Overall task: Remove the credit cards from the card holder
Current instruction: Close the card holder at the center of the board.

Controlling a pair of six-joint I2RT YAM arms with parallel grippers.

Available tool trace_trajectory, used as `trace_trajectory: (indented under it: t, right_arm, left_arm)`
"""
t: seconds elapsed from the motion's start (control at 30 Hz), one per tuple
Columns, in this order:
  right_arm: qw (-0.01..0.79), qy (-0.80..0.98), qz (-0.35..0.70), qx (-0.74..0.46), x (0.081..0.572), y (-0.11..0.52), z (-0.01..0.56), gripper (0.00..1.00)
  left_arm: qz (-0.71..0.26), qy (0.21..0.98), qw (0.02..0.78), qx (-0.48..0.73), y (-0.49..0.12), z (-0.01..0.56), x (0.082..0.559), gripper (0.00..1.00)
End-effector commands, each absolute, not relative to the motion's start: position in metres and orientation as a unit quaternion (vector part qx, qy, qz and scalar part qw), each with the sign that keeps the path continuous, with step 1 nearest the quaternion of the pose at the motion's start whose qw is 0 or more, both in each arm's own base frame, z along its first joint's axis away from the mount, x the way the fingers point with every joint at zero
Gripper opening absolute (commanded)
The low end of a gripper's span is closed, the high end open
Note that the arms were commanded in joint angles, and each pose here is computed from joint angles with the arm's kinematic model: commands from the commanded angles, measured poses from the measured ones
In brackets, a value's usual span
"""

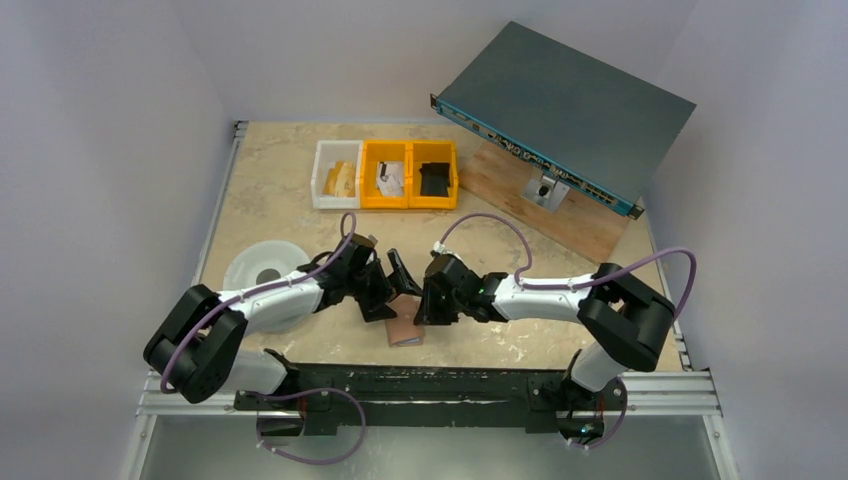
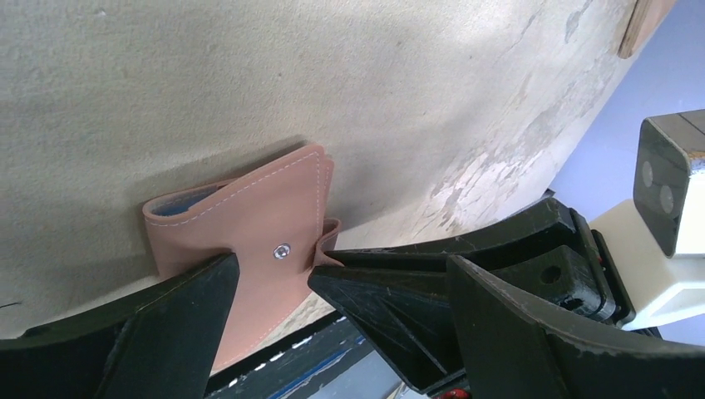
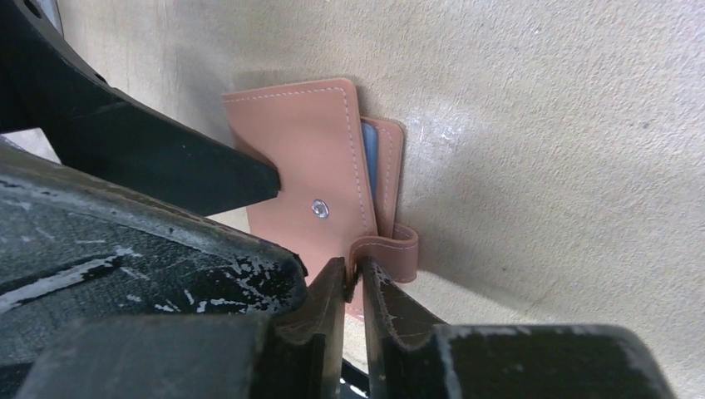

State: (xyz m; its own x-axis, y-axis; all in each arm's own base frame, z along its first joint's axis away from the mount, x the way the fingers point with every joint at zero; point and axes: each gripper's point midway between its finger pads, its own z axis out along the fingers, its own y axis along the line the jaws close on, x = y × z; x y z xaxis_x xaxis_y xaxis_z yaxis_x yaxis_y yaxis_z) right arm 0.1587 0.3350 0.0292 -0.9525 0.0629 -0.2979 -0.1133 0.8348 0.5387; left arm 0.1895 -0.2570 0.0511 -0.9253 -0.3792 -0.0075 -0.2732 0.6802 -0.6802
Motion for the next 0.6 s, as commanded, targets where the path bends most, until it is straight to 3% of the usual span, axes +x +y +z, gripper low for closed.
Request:
trace_trajectory:
  t: [0.0,0.37,0.57]
  right_arm:
    - [0.154,0.943,0.296,-0.004,0.157,0.340,0.024,0.16]
    - [0.167,0.931,0.324,0.000,0.159,0.345,0.047,0.41]
    - [0.182,0.923,0.340,-0.004,0.163,0.350,0.064,0.45]
  left_arm:
    - [-0.364,0.920,0.082,-0.120,-0.262,0.062,0.183,1.00]
    - [-0.367,0.920,0.093,-0.104,-0.264,0.074,0.187,1.00]
    - [-0.371,0.919,0.097,-0.095,-0.267,0.081,0.190,1.00]
